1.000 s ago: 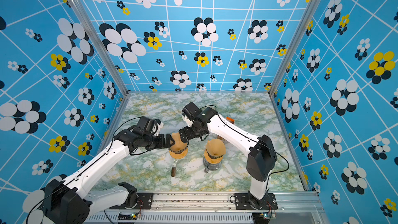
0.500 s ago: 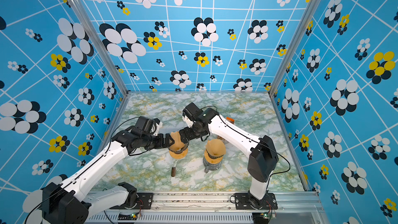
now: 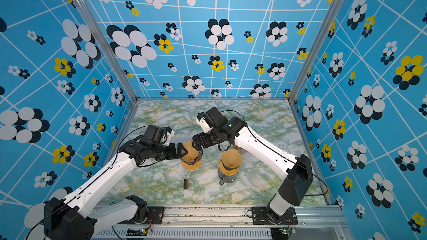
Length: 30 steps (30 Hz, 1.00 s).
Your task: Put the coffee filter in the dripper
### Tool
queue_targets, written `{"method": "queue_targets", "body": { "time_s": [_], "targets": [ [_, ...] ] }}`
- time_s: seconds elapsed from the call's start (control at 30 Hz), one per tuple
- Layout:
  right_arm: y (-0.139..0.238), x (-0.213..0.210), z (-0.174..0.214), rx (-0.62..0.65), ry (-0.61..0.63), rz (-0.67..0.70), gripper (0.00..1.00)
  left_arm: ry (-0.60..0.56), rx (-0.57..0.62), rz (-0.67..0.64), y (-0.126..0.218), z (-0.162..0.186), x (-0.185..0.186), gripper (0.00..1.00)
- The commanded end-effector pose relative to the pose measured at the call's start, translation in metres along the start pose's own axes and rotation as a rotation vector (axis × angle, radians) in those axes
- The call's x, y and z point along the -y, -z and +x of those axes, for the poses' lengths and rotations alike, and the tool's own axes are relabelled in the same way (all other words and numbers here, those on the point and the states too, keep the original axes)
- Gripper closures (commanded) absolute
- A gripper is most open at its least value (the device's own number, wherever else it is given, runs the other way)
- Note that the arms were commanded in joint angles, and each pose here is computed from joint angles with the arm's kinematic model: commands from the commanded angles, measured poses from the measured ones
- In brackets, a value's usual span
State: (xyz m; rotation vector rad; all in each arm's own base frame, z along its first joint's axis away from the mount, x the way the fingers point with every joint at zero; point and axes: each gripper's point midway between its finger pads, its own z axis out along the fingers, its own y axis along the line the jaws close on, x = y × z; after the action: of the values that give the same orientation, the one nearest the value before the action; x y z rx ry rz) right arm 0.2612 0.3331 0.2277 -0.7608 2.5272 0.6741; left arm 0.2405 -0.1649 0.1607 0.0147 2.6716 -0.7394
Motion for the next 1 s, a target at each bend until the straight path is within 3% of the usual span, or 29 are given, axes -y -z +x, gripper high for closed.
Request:
{"method": "queue_targets", "body": {
  "time_s": [0.0,0.13,0.3,0.57,0.83,0.97],
  "targets": [
    [-0.001,0.001,0.004,-0.001,-0.022,-0.002,0.09,-0.024,0.03,0.067,0.014,-0.005,0.015,0.01],
    [0.004,-0.009,0.005,0.014,-0.024,-0.049,0.27,-0.066,0.065,0.084,0.024,-0.008,0.02,0.01],
    [0.007,-0.011,0.006,0.009,-0.013,-0.039,0.41,-0.119,0.116,0.071,0.045,-0.016,0.025,0.01],
    [-0.004,0.007,0.015,-0.043,0.01,0.109,0.47,-0.1,0.062,0.002,0.049,-0.013,0.012,0.01],
    [-0.007,0.012,0.017,-0.06,0.003,0.137,0.6,-0.077,0.003,0.06,0.037,-0.007,0.015,0.01],
    [-0.014,0.016,0.022,-0.091,0.007,0.15,0.61,-0.062,-0.027,0.05,0.029,-0.005,0.011,0.01]
  ]
}}
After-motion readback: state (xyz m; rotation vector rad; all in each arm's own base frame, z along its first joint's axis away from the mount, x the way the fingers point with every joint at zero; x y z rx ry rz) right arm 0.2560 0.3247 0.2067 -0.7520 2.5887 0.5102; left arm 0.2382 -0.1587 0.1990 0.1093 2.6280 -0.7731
